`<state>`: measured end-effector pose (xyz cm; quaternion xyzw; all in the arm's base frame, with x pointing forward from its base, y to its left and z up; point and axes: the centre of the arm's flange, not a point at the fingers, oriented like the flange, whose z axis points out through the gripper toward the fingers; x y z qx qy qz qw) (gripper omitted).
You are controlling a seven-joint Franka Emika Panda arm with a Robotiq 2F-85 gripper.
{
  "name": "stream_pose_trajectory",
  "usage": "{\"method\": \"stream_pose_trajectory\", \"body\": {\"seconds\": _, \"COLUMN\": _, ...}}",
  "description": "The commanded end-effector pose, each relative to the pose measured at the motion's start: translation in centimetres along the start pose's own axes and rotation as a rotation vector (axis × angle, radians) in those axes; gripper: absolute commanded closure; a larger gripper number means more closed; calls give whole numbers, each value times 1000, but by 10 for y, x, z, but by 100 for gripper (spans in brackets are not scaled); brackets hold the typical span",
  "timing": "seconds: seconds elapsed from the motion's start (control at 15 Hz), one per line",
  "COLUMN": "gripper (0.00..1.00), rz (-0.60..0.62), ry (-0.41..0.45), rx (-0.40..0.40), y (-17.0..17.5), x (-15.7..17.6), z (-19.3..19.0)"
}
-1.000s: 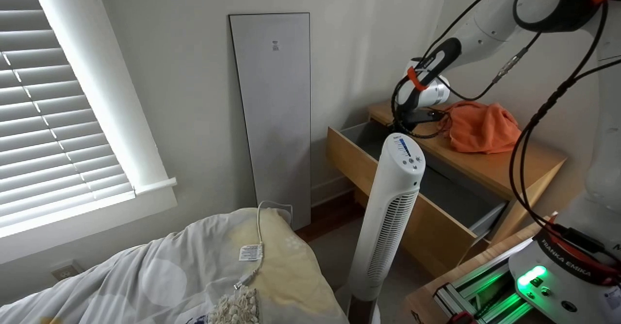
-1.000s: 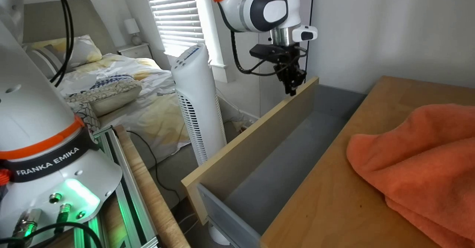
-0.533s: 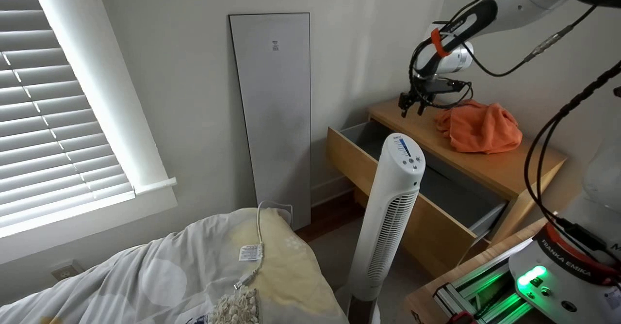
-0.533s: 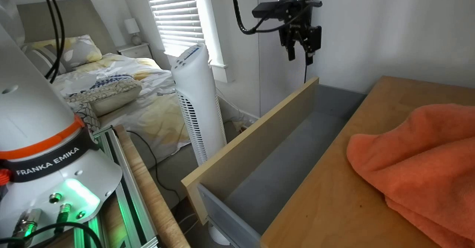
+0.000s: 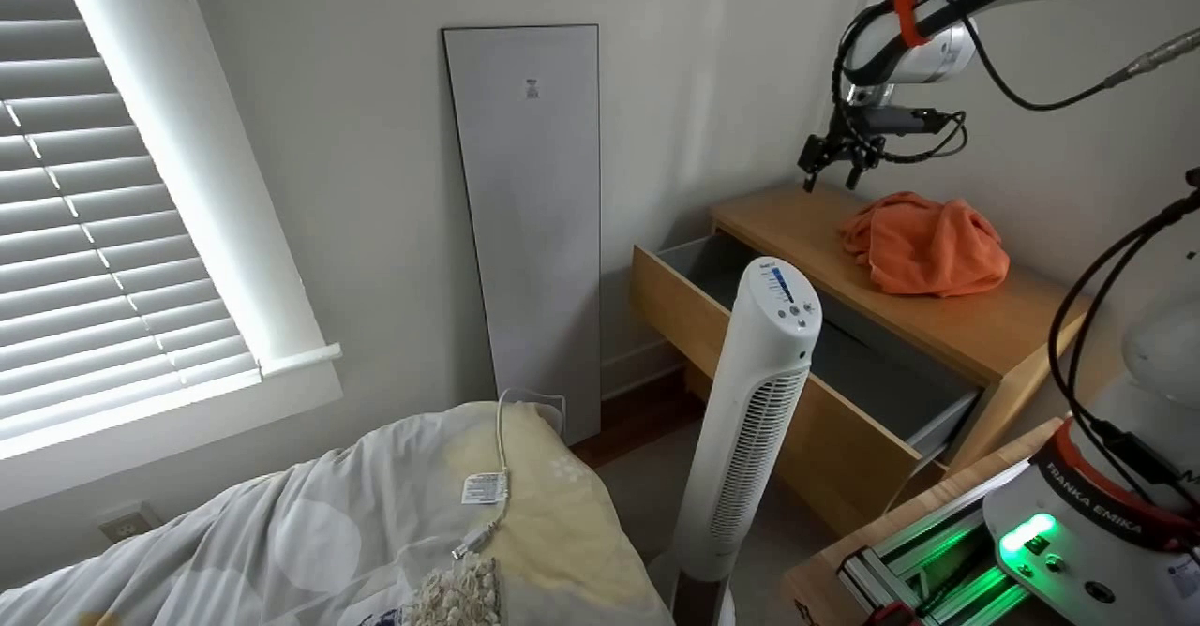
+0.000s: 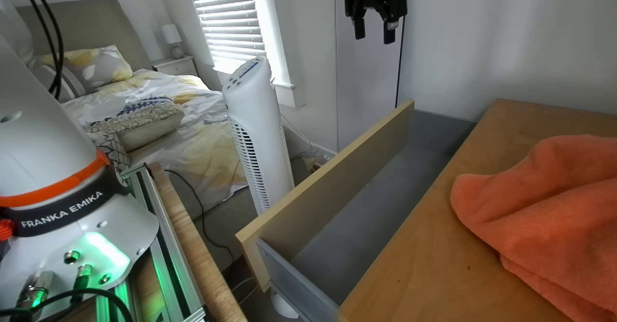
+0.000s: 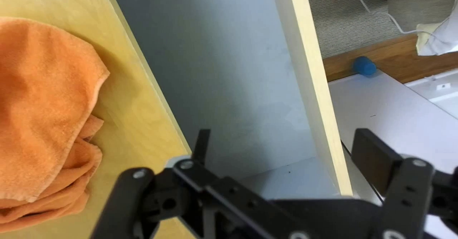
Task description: Open the top drawer on the right
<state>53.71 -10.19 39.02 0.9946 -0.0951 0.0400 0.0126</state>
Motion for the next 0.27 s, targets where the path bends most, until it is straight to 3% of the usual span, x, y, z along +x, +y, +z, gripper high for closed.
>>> {"method": "stream_pose_trajectory", "body": {"seconds": 0.0, "gripper": 0, "rz": 4, "ry": 8, "rx": 1, "y": 3, "x": -2, "z": -5}}
{"method": "stream_pose_trajectory", "body": {"seconds": 0.2, "gripper": 0, "rz": 3, "ry": 8, "rx": 1, "y": 2, "x": 0, "z": -4}}
